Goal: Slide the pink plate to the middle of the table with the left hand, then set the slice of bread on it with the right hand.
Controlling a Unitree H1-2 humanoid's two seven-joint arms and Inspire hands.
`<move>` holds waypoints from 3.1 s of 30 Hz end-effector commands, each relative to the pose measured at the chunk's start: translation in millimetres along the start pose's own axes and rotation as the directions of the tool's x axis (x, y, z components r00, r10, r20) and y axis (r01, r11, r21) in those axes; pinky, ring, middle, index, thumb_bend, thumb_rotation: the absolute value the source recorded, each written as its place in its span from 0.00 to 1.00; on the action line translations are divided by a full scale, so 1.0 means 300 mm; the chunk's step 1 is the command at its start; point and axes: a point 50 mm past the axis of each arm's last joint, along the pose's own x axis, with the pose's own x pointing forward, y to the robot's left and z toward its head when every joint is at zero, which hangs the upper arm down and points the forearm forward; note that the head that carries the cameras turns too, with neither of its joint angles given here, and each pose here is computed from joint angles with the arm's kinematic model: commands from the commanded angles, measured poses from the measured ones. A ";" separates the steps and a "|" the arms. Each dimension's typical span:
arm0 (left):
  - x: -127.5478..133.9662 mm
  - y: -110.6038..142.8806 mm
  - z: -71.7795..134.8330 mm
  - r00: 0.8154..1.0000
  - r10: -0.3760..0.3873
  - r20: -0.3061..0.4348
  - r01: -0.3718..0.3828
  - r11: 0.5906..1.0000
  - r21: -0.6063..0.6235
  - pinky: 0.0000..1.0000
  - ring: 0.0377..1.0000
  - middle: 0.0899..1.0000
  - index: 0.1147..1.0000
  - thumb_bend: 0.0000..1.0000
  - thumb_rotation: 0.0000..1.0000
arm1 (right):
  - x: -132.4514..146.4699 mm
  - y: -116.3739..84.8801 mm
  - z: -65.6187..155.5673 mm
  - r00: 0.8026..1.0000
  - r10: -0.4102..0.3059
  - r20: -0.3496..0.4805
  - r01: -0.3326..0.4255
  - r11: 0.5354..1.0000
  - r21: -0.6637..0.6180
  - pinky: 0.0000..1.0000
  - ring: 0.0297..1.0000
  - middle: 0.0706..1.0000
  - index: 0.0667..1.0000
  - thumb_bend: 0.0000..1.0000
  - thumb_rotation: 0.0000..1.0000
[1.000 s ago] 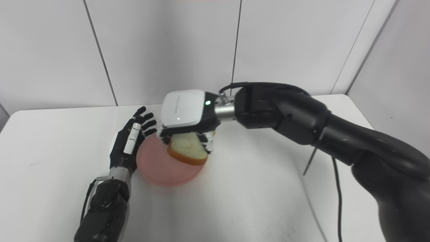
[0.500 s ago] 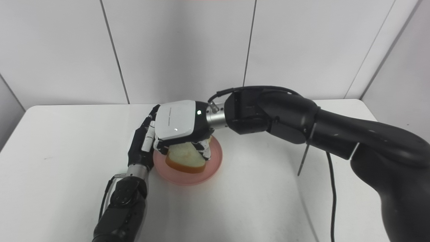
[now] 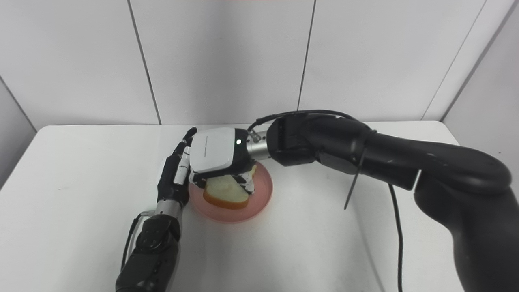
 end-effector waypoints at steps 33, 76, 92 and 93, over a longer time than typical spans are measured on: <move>-0.074 0.031 -0.090 0.994 0.030 -0.101 -0.033 0.999 -0.026 0.73 0.76 0.79 0.80 0.79 0.75 | 0.010 0.071 -0.020 1.000 -0.001 -0.013 0.000 0.994 -0.109 0.63 0.67 0.69 0.66 0.99 0.18; -0.052 0.098 -0.048 0.996 0.045 -0.073 -0.046 0.999 -0.007 0.75 0.83 0.82 0.81 0.80 0.77 | -0.468 0.006 -0.165 0.887 -0.151 -0.436 0.339 0.854 0.394 0.90 0.92 0.92 0.90 0.98 0.77; -0.046 0.141 -0.016 0.994 0.100 -0.040 -0.091 0.980 0.176 1.00 0.97 0.90 0.81 0.82 0.84 | -0.370 0.392 0.078 0.396 -0.122 -0.910 0.918 0.089 0.387 0.93 0.99 0.99 0.94 0.84 1.00; -0.046 0.142 -0.014 0.995 0.098 -0.036 -0.090 0.980 0.180 1.00 0.97 0.91 0.81 0.81 0.84 | -0.357 0.407 0.094 0.351 -0.086 -0.932 0.936 0.009 0.352 0.94 0.98 0.98 0.92 0.86 0.98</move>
